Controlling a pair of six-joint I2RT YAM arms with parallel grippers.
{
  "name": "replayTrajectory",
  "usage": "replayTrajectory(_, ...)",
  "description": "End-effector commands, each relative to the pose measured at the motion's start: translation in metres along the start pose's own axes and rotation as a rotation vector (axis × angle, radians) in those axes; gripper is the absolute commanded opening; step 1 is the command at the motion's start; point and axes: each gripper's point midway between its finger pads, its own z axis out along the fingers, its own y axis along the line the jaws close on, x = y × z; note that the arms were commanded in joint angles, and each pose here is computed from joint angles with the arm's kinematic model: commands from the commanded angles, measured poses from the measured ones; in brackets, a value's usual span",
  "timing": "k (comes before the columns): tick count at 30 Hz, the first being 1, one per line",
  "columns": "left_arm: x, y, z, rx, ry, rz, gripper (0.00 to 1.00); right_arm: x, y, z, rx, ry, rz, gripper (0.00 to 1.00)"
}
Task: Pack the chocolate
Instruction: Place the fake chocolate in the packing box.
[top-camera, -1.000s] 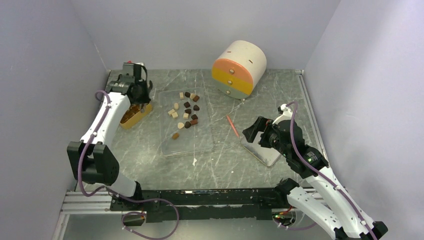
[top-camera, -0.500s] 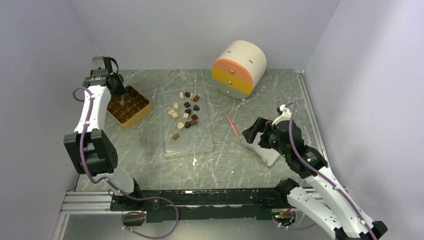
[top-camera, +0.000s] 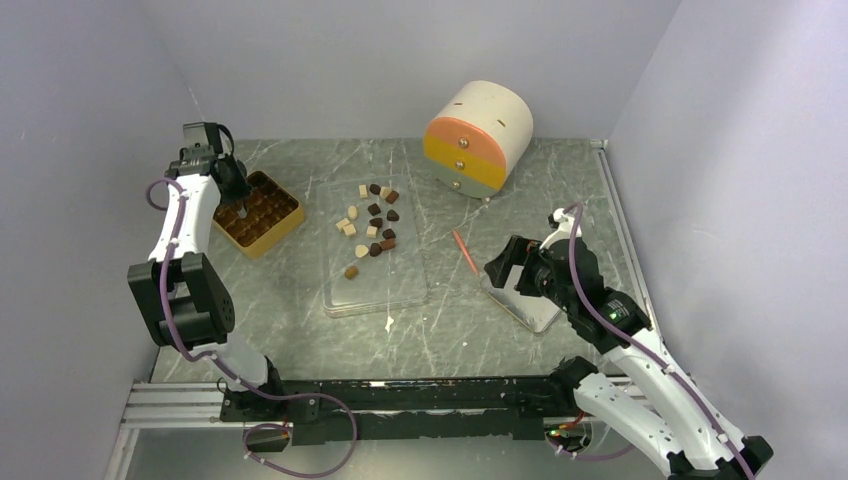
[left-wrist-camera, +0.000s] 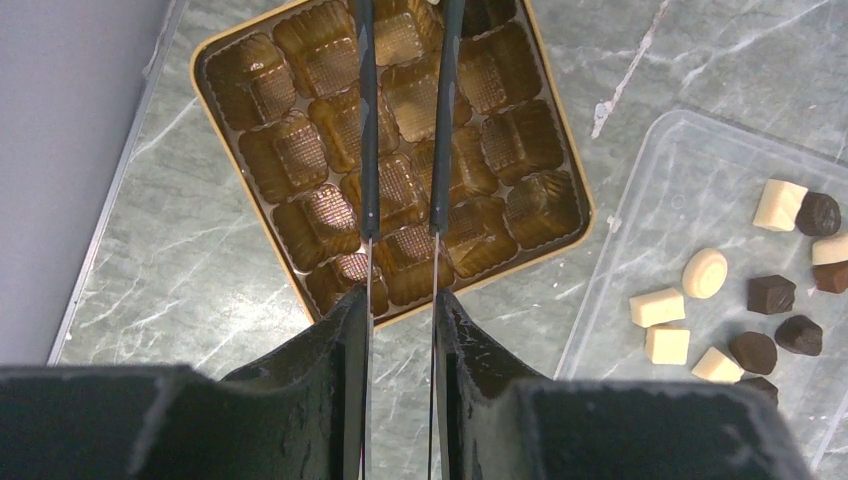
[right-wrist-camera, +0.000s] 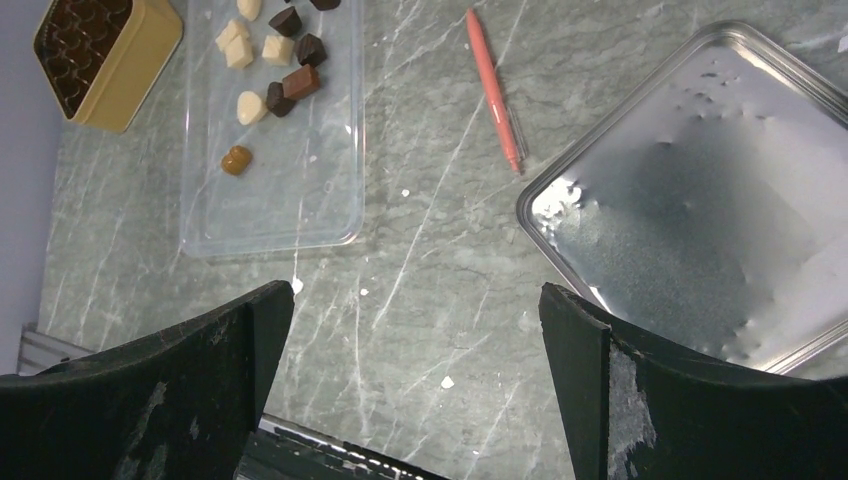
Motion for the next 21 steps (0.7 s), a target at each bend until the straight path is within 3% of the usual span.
replayTrajectory(1, -0.008, -0.002, 0.004, 0.015, -0.035, -0.019, 0.3, -0.019, 0.007, -0.008, -0.019, -0.064, -0.015, 0.99)
replayTrajectory(21, 0.006, 0.001, 0.011, 0.006, -0.005, -0.022, 0.38, -0.016, 0.005, -0.012, -0.018, -0.061, -0.003, 0.99)
